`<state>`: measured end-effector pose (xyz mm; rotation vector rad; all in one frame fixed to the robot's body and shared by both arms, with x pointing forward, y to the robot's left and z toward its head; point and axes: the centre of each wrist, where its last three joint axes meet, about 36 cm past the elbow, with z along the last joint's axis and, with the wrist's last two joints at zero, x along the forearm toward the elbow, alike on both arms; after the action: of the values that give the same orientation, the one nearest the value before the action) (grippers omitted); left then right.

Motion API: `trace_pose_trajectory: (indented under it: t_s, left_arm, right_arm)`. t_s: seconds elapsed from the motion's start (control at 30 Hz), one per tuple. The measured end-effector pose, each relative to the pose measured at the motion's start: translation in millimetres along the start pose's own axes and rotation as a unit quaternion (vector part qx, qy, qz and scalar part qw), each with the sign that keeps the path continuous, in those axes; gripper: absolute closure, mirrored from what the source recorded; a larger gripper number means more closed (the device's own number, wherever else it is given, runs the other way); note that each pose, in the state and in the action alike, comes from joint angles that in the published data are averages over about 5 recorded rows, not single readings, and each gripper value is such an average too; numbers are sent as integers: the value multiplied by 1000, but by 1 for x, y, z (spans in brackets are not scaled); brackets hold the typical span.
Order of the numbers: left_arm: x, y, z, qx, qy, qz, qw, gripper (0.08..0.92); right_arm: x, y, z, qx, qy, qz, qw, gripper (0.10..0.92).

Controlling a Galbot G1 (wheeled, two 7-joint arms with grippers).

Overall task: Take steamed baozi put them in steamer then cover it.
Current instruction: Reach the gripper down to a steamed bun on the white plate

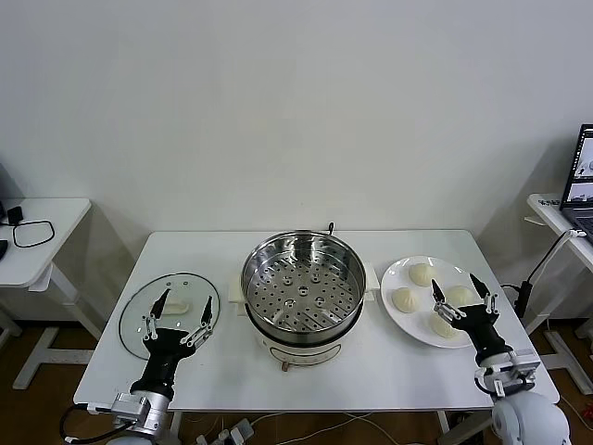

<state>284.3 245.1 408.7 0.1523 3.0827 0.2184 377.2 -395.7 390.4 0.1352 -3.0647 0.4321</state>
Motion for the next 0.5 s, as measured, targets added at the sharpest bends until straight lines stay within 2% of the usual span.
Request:
trace_pose_trajectory:
  t_s: [0.27, 0.5]
  left_arm:
    - [-1, -3, -4, -3, -7, 6, 1000, 177]
    - [0, -2, -9, -7, -13, 8, 1000, 177]
  right_arm:
    - [-43, -43, -17, 136, 33, -40, 989, 200]
    - [-85, -87, -44, 251, 80, -122, 957, 200]
